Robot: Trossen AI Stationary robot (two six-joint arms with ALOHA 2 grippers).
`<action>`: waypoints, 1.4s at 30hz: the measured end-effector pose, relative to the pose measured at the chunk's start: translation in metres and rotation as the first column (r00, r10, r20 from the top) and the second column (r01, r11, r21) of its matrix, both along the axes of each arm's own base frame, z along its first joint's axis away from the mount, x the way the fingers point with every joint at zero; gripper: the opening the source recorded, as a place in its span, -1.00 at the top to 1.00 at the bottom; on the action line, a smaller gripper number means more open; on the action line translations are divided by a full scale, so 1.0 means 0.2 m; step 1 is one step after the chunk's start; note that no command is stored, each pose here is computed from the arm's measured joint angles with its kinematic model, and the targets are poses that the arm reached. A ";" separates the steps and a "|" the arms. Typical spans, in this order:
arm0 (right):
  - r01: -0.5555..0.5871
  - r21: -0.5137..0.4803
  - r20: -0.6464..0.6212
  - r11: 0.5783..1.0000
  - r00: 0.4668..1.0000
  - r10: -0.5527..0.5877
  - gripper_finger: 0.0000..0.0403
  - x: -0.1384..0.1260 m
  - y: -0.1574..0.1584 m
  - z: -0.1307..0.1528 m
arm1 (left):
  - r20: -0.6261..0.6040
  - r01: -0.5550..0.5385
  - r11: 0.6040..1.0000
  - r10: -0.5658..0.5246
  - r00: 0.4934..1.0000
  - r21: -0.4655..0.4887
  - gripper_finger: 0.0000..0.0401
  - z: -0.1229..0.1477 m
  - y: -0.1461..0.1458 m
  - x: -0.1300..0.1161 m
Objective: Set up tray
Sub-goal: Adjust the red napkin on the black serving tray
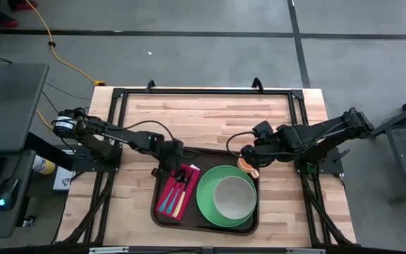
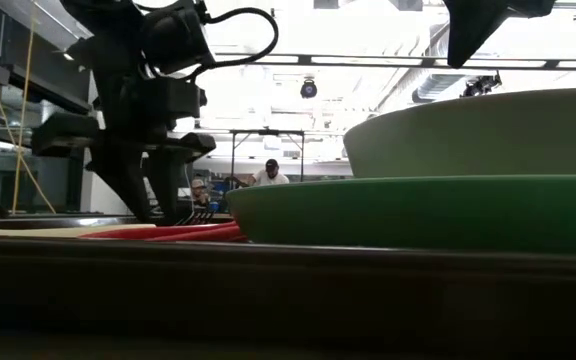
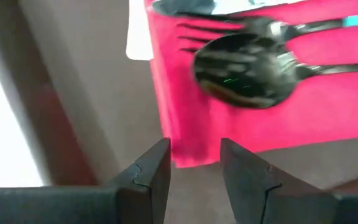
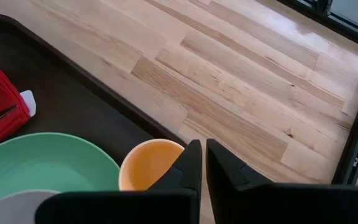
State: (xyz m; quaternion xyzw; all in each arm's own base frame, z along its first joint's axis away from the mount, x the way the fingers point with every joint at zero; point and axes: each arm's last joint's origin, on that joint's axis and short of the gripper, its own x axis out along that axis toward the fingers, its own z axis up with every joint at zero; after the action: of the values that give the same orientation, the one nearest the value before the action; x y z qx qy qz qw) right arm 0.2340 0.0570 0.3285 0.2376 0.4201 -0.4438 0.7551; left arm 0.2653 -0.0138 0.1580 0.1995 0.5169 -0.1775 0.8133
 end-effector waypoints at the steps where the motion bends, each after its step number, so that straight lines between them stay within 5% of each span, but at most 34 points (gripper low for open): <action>1: 0.000 -0.001 0.000 1.000 1.000 0.000 1.00 0.00 0.00 0.00 | 0.001 -0.009 1.000 0.009 1.000 0.019 0.17 0.00 0.00 0.00; 28: -0.014 -0.004 -0.003 1.000 1.000 0.014 1.00 0.00 0.00 0.00 | 0.027 -0.017 0.998 0.016 0.999 0.052 0.17 0.00 0.01 0.01; 42: -0.015 -0.008 0.000 1.000 1.000 0.015 1.00 0.00 0.00 0.00 | 0.026 -0.040 0.999 0.041 0.999 -0.029 0.17 0.00 0.14 0.01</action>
State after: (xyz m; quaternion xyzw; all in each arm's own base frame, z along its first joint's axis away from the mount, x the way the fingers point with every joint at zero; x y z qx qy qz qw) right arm 0.2348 0.0572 0.3286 0.2316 0.4202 -0.4395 0.7594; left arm 0.2680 0.0141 0.1573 0.1796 0.5075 -0.1659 0.8262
